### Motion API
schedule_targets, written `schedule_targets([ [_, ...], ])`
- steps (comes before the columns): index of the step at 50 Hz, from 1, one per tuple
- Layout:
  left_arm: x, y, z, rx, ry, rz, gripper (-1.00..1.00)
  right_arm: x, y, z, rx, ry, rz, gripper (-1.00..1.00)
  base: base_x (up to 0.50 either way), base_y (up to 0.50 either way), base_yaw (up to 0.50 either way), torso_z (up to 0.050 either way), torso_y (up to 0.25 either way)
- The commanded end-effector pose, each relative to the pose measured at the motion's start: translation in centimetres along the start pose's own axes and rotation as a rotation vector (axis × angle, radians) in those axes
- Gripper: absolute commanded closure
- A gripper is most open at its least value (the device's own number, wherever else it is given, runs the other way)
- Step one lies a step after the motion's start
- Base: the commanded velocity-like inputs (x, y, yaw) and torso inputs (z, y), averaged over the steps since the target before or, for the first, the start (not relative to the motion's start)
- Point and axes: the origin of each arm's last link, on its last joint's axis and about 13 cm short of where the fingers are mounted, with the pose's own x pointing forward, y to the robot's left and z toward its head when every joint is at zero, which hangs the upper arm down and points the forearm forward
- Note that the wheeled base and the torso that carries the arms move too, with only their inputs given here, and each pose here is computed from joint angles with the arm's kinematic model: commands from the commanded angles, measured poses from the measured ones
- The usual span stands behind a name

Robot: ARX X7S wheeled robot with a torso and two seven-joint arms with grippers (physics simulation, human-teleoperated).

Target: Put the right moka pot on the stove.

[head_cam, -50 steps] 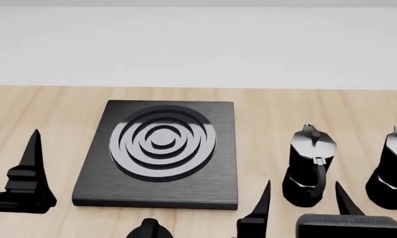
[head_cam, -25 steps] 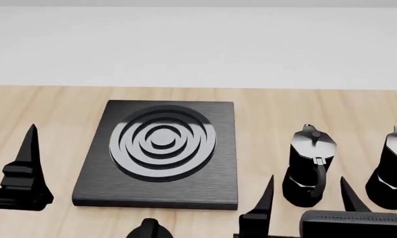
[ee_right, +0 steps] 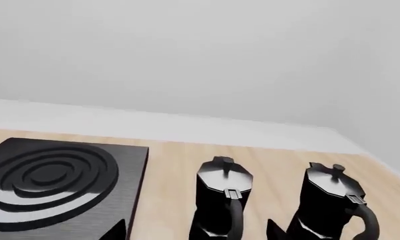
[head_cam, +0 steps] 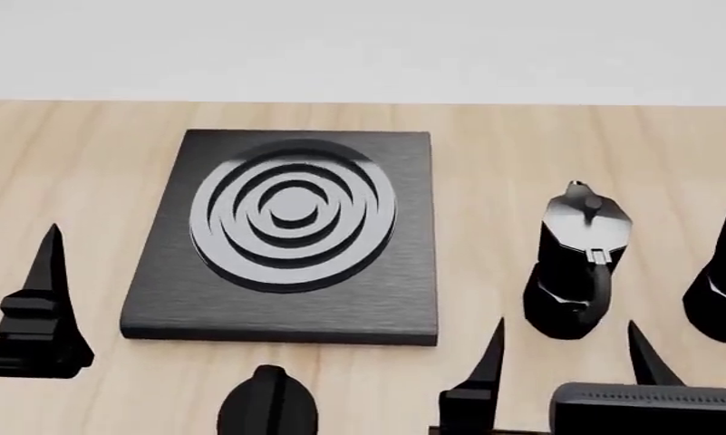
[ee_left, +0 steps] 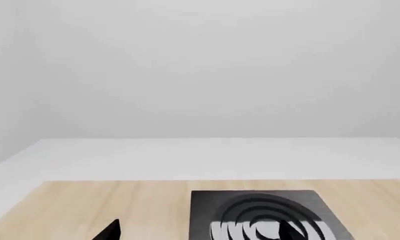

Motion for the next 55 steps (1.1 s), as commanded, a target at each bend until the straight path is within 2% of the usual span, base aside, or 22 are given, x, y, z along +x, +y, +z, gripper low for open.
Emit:
schedule_targets([
  [1,0.1,0.0,0.0,0.001,0.003,0.007,-1.0,0.0,-0.2,0.0,-0.002,0.001,-0.007,-1.0,0.0,0.0,0.0,0.0,-0.176],
  [33,0.1,0.1,-0.1,-0.005,0.017,0.007,-1.0,0.1,-0.3,0.0,-0.007,0.001,-0.01,-1.0,0.0,0.0,0.0,0.0,-0.163],
  [39,0.0,0.0,-0.2,0.003,0.013,0.004,-1.0,0.0,-1.4,1.1,-0.01,-0.05,0.014,-1.0,0.0,0.0,0.0,0.0,0.0],
  [55,-0.1,0.0,-0.1,0.008,0.01,0.002,-1.0,0.0,-4.8,3.0,-0.033,-0.095,-0.056,-1.0,0.0,0.0,0.0,0.0,0.0],
])
